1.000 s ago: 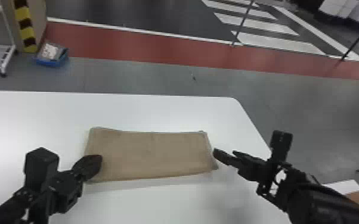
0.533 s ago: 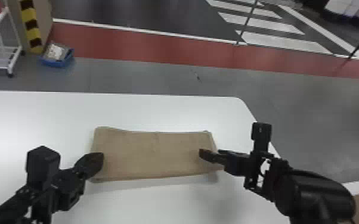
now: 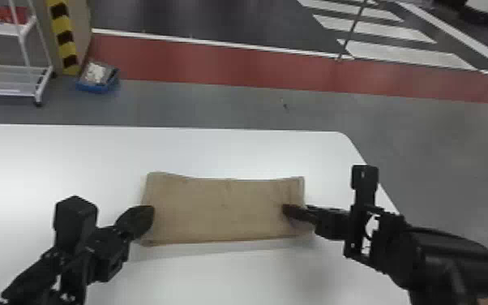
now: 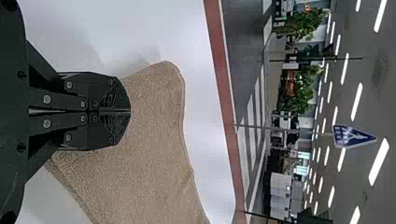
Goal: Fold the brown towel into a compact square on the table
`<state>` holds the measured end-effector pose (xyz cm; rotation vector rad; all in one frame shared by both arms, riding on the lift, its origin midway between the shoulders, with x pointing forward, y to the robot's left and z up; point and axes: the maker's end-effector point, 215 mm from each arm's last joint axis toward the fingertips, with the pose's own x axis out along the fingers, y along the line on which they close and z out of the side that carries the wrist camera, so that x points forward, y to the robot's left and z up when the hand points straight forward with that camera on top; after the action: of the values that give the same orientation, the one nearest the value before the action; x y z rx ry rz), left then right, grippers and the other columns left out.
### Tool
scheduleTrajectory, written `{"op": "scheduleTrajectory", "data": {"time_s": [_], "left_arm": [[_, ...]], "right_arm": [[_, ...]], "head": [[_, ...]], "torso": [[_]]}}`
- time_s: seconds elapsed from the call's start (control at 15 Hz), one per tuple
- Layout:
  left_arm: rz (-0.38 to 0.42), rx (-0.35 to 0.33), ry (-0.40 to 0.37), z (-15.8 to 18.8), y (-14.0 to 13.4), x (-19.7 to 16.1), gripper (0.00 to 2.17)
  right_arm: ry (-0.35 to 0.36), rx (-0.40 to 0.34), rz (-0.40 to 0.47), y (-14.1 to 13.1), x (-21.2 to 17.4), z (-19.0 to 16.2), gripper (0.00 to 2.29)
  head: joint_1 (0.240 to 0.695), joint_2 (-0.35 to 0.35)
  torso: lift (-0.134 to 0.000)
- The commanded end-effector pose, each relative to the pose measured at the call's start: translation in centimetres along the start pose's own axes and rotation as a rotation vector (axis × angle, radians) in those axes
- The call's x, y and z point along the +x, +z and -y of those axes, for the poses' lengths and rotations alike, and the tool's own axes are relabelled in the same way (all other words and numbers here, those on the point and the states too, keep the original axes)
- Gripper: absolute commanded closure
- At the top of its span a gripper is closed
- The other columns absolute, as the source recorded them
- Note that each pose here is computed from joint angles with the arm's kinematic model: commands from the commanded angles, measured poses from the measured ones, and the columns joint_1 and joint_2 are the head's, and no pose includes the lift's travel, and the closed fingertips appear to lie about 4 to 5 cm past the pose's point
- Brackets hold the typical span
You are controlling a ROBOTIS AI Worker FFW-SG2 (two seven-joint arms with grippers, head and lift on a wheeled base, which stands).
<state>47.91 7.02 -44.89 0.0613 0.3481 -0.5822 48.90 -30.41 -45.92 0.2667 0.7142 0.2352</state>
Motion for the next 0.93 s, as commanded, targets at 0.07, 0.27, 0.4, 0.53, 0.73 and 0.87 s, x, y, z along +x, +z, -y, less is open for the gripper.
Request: {"op": "scheduleTrajectory", "data": {"time_s": [0.07, 0.27, 0.4, 0.53, 0.73, 0.87], "left_arm": [[-0.012, 0.010, 0.003, 0.0, -0.3, 0.1, 1.79], [-0.036, 0.008, -0.001, 0.3, -1.1, 0.1, 1.79], [-0.038, 0.011, -0.003, 0.5, -0.9, 0.4, 1.79], [-0.043, 0.015, -0.007, 0.9, -1.2, 0.6, 1.79], [-0.043, 0.017, -0.018, 1.6, -1.1, 0.9, 1.79], [-0.046, 0.013, -0.024, 1.9, -1.2, 0.9, 1.79]], "right_arm": [[0.028, 0.019, 0.007, 0.0, -0.3, -0.5, 0.94], [0.058, 0.011, 0.045, 1.2, -1.5, -1.9, 0.94], [0.097, -0.006, 0.083, 2.8, -2.5, -4.2, 0.94], [0.153, -0.025, 0.116, 4.6, -3.6, -7.5, 0.94], [0.257, -0.038, 0.162, 6.7, -3.8, -13.3, 0.94], [0.313, -0.041, 0.155, 6.3, -2.8, -16.8, 0.94]], "head": [[0.695, -0.262], [0.695, -0.259], [0.695, -0.258], [0.695, -0.243], [0.695, -0.216], [0.695, -0.175]], "torso": [[-0.125], [-0.125], [-0.125], [-0.125], [-0.125], [-0.125]]}}
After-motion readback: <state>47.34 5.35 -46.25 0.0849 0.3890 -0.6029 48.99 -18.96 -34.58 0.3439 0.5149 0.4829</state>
